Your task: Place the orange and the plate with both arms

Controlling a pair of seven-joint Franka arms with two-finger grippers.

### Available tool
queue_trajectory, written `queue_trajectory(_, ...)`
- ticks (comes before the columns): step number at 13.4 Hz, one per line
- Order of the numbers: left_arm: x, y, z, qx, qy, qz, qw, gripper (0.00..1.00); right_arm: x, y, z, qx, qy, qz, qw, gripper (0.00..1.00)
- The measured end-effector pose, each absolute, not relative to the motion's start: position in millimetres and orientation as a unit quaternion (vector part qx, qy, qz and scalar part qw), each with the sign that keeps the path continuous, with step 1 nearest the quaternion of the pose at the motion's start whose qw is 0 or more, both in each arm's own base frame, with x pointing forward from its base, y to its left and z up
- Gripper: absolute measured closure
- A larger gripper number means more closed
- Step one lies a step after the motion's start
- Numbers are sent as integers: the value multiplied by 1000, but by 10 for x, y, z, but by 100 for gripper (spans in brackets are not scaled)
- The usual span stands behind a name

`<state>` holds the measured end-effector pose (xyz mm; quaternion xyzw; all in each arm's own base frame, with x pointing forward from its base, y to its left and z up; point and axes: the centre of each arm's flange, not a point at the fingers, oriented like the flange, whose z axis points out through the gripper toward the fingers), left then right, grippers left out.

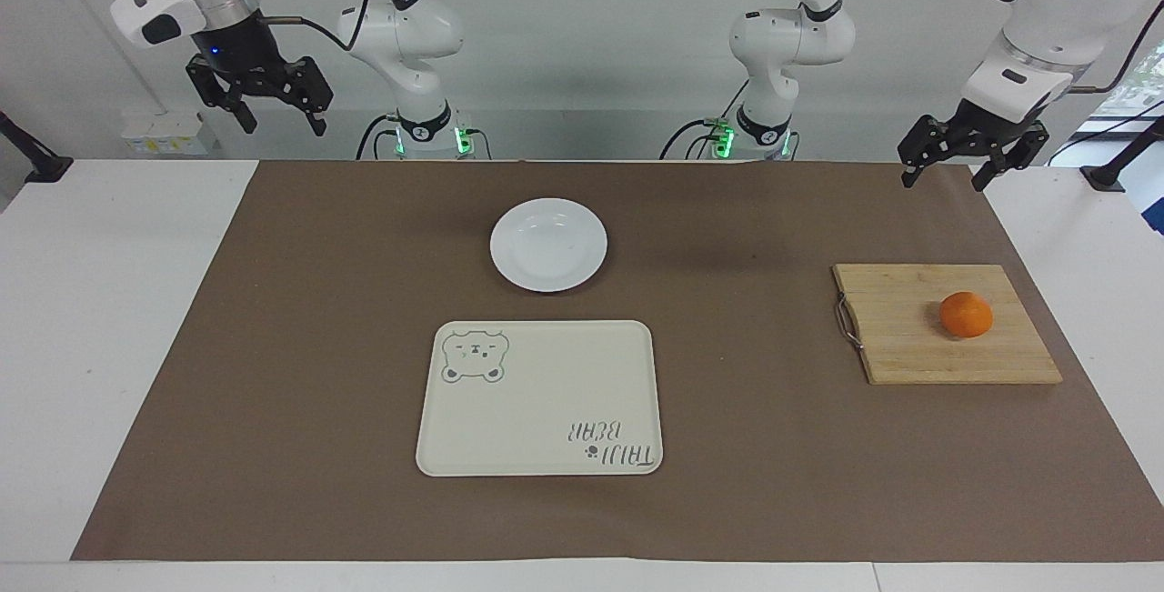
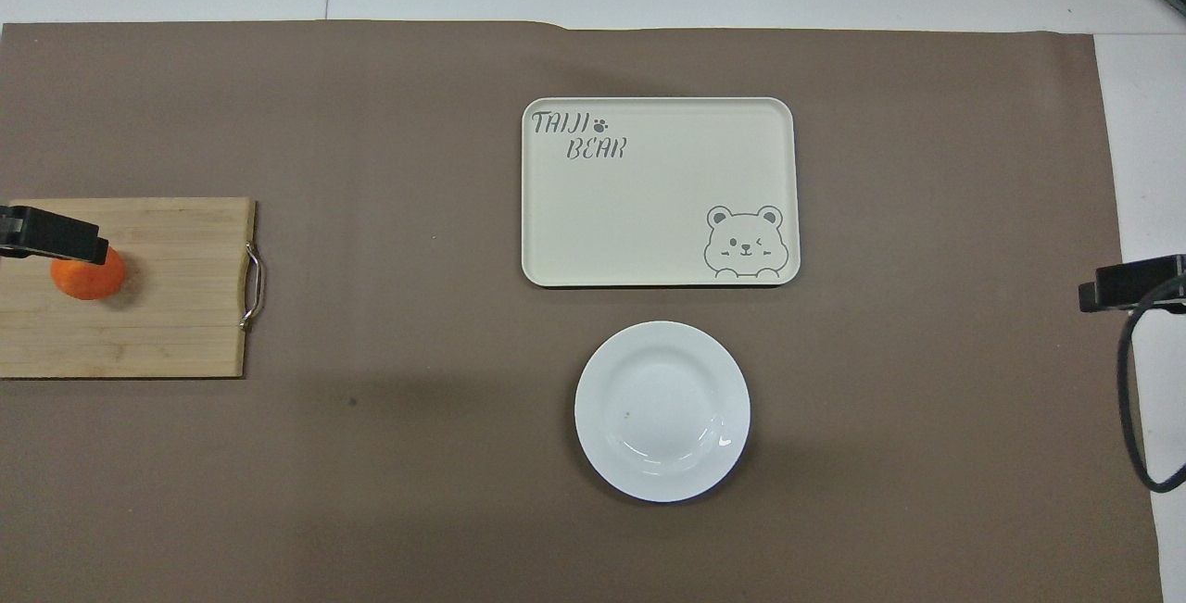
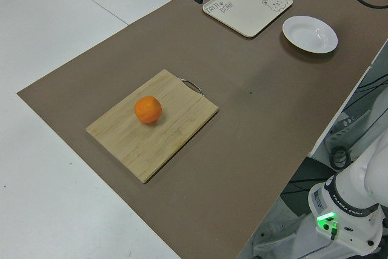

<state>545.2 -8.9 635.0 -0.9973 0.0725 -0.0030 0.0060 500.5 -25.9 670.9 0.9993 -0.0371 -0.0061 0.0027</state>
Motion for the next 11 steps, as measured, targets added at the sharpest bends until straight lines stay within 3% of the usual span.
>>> queue_trajectory(11,5455,-89,6352,-997,72,-4,6,0,5005,-245,6708,999,-34,-6,7,0)
